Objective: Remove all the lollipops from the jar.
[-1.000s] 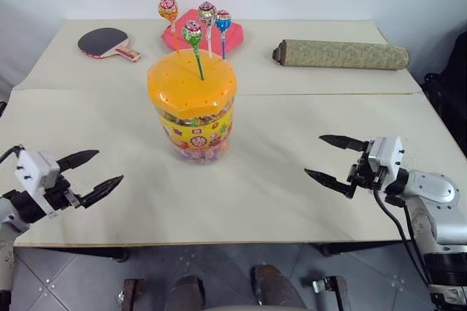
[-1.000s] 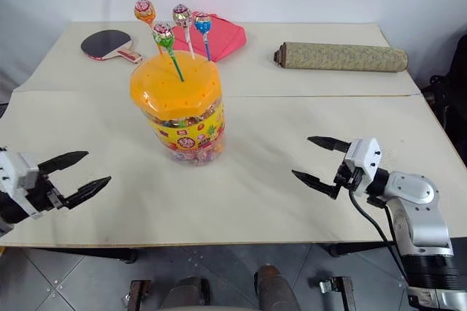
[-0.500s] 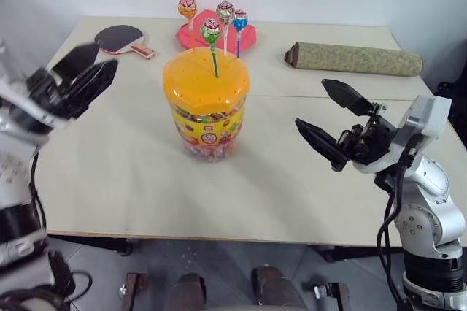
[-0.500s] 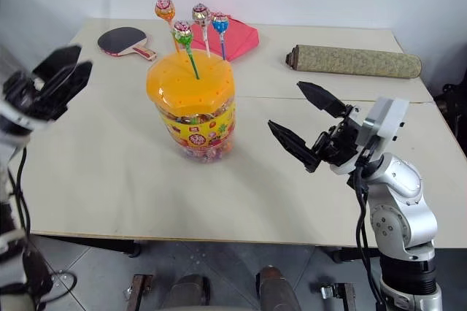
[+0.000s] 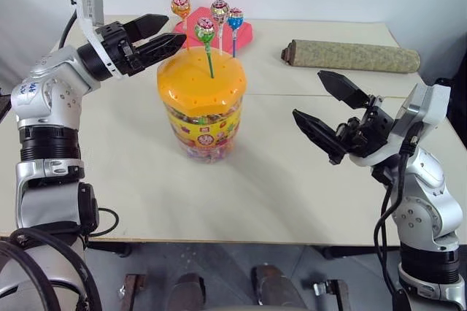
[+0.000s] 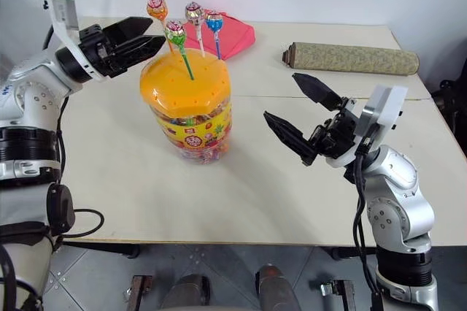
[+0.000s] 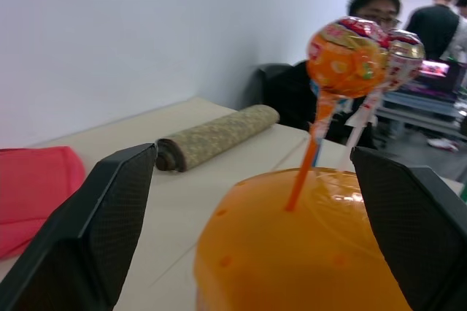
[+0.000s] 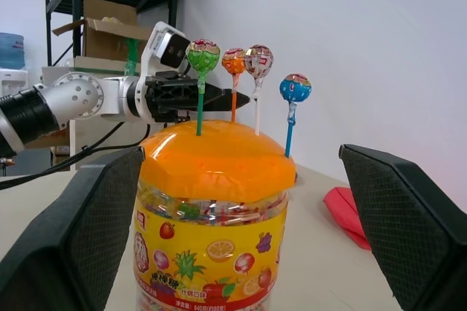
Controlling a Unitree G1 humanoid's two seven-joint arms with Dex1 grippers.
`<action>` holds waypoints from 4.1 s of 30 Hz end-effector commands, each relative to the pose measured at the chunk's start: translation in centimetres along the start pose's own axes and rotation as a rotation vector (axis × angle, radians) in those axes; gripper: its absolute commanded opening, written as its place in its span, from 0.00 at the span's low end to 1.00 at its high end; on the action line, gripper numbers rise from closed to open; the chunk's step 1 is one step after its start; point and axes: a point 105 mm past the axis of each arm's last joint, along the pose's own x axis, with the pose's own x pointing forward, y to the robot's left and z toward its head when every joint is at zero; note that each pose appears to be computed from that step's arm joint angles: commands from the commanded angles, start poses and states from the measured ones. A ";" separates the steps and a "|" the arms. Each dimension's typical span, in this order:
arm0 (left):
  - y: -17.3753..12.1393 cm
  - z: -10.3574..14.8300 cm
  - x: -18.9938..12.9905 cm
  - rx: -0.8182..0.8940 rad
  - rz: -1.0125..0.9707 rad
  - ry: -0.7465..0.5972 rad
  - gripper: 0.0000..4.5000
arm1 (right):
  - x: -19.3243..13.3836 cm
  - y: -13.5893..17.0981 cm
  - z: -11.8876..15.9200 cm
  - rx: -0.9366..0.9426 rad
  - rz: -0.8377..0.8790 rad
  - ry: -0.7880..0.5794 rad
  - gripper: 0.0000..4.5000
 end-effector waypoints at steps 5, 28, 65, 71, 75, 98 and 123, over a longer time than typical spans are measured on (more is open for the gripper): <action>-0.3 0.2 1.7 0.026 -0.069 0.006 0.51 | 0.2 0.5 1.0 -0.028 0.002 -0.043 1.00; 2.5 1.0 -12.6 -0.204 0.375 -0.033 0.00 | 1.5 4.9 0.2 -0.071 0.493 0.017 1.00; -6.5 -0.8 -16.5 0.079 0.211 0.072 0.89 | 6.5 2.5 0.9 0.047 0.342 0.108 1.00; -5.9 1.1 -14.8 0.079 0.166 -0.098 1.00 | 9.9 1.0 -0.2 0.070 0.199 0.177 1.00; -5.1 0.5 -15.3 0.058 0.170 -0.087 1.00 | 10.9 0.8 -0.4 0.086 0.162 0.199 1.00; -5.5 -0.1 -13.4 -0.018 -0.048 -0.114 1.00 | 15.4 2.9 -0.6 0.103 0.268 0.192 0.15; -9.9 -2.6 -11.1 0.054 -0.399 0.156 1.00 | -12.4 -12.1 -7.3 -0.327 -0.008 1.293 0.00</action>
